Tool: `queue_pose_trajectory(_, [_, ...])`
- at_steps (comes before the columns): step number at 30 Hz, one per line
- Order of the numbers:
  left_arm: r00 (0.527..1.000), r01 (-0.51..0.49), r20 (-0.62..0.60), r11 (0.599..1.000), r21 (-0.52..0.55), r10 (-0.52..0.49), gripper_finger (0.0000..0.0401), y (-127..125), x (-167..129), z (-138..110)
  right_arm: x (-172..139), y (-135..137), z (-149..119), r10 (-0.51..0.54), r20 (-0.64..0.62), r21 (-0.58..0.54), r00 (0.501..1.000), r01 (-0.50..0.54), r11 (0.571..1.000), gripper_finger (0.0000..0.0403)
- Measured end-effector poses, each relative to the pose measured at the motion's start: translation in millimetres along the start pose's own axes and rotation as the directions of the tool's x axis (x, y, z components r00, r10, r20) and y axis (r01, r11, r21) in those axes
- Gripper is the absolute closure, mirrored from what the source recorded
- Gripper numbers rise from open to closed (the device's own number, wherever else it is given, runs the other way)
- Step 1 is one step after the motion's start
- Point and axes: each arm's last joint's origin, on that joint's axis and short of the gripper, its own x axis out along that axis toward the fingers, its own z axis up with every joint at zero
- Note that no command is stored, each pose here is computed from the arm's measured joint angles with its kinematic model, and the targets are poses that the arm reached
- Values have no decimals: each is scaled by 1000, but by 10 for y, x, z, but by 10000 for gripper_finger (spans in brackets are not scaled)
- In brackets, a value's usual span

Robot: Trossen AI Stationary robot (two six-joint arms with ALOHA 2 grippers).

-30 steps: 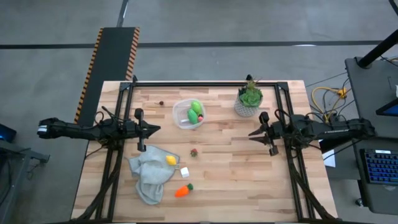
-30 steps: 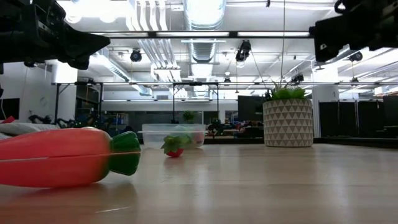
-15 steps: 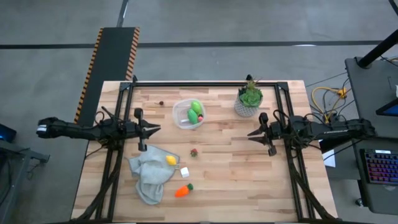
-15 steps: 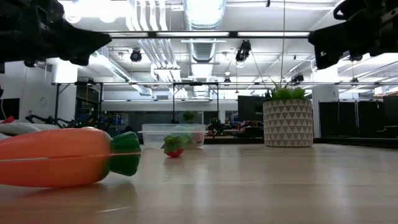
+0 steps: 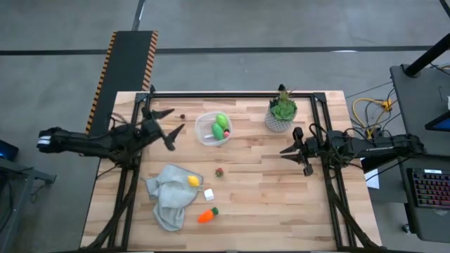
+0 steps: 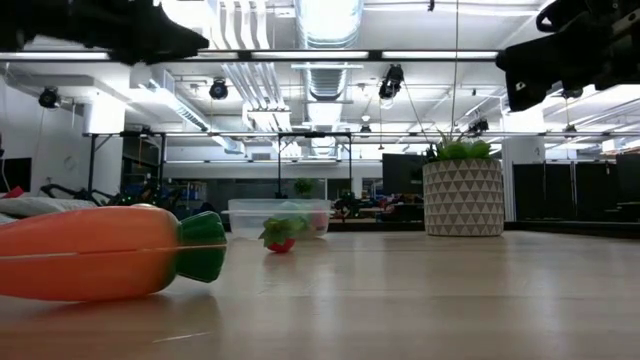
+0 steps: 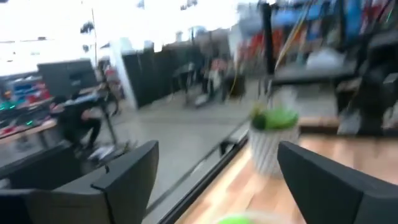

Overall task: Pick and placing Produce into tupperware
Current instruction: Put the red cherry into the transparent bin

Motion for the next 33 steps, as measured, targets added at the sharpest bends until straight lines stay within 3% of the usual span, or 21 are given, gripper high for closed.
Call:
queue_pose_trajectory(5, [964,-47,-254,991,123,77,91,129,241,311,0,0,0,0,0,-43,1000,0,999,339])
queue_pose_trajectory(11, [858,30,-511,986,161,57,114,307,514,548,0,0,1,0,-1,-49,1000,0,999,339])
queue_pose_trajectory(15, [762,63,-641,974,216,93,118,375,709,528,0,0,1,0,-1,-49,1000,0,999,339])
queue_pose_trajectory(18, [684,76,-722,973,219,109,118,455,861,435,0,0,1,0,-1,-49,1000,0,999,339])
queue_pose_trajectory(24, [488,154,-870,988,14,-64,118,625,1208,-5,0,0,1,0,-1,-51,1000,-1,999,339])
queue_pose_trajectory(27, [384,158,-917,986,-45,-104,118,697,1324,-237,0,0,1,1,-1,-51,1000,-1,999,339])
queue_pose_trajectory(33, [211,189,-971,979,-70,-110,118,755,1443,-613,0,0,1,0,-1,-49,1000,-1,999,339])
